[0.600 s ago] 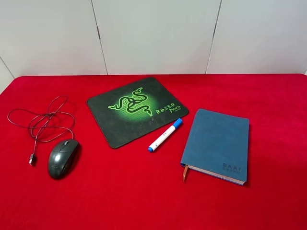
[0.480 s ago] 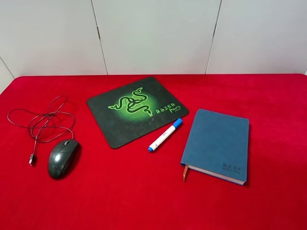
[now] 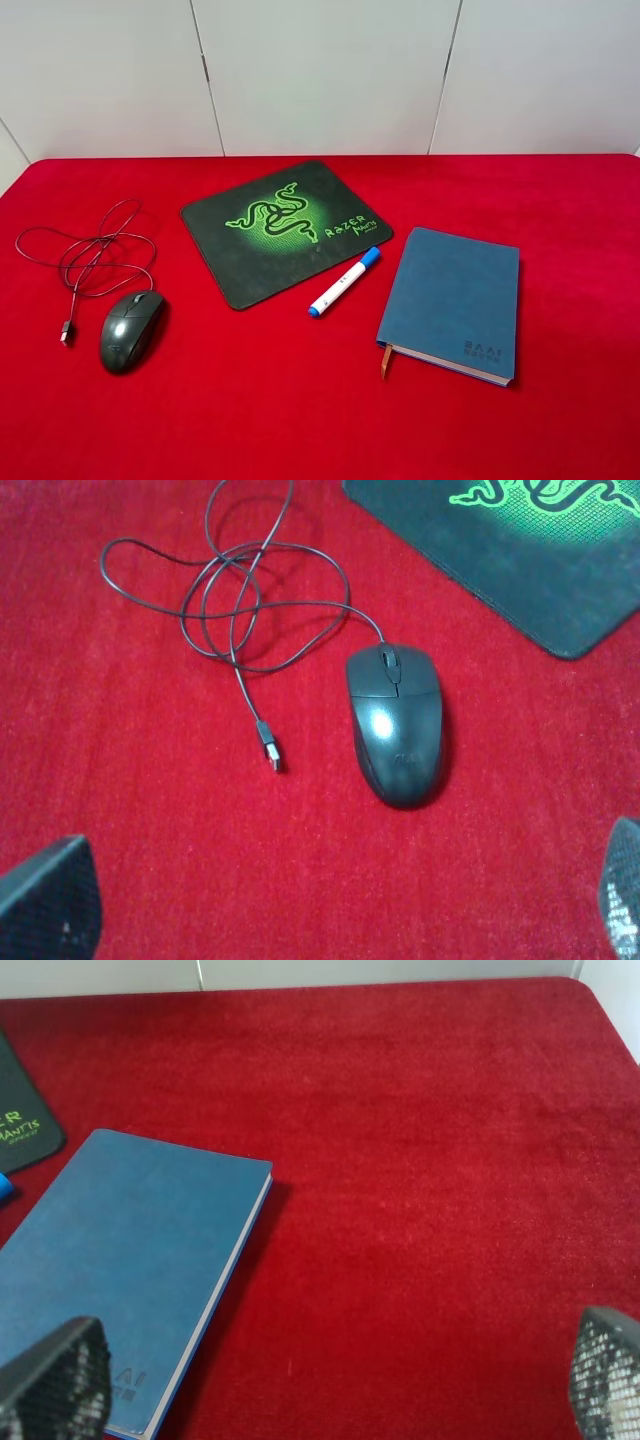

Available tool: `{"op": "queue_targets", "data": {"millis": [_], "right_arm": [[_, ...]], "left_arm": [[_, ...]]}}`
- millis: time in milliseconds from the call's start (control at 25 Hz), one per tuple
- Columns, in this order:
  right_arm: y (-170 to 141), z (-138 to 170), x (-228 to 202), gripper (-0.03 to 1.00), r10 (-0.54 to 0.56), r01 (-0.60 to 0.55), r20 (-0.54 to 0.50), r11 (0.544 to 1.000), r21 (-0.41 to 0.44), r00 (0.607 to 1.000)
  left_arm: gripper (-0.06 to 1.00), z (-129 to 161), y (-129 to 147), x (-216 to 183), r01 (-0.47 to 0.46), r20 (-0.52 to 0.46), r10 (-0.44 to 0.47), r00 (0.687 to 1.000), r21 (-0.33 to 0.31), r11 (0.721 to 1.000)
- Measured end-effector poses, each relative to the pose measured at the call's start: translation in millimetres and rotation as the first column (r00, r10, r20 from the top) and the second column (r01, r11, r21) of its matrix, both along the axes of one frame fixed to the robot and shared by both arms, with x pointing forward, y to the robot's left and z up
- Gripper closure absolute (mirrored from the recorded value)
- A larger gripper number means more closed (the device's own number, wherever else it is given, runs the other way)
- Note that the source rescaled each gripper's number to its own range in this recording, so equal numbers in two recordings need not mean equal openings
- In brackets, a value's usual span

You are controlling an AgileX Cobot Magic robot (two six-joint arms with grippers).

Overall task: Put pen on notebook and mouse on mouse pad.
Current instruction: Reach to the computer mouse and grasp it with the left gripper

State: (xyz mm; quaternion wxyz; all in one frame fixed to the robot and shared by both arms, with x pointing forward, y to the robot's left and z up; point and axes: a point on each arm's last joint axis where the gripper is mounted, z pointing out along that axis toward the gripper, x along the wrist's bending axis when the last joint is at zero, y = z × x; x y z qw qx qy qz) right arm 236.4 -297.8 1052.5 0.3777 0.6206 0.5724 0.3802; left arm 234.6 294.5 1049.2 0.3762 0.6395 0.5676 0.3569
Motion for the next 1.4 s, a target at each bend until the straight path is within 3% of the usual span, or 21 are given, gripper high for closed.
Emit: {"op": "queue_targets", "data": {"millis": [1160,1400], "right_arm": [[0,0,0,-0.03,0.0,0.0,0.0,1.0,0.0,1.0],[0,0,0,-0.03,0.0,0.0,0.0,1.0,0.0,1.0]], "left_arm": [[-0.06,0,0,0,-0.001,0.0,0.001,1.0,-0.003,1.0],[-0.06,12,0,-4,-0.017,0.034,0.018,0.999,-0.036,0.999]]}}
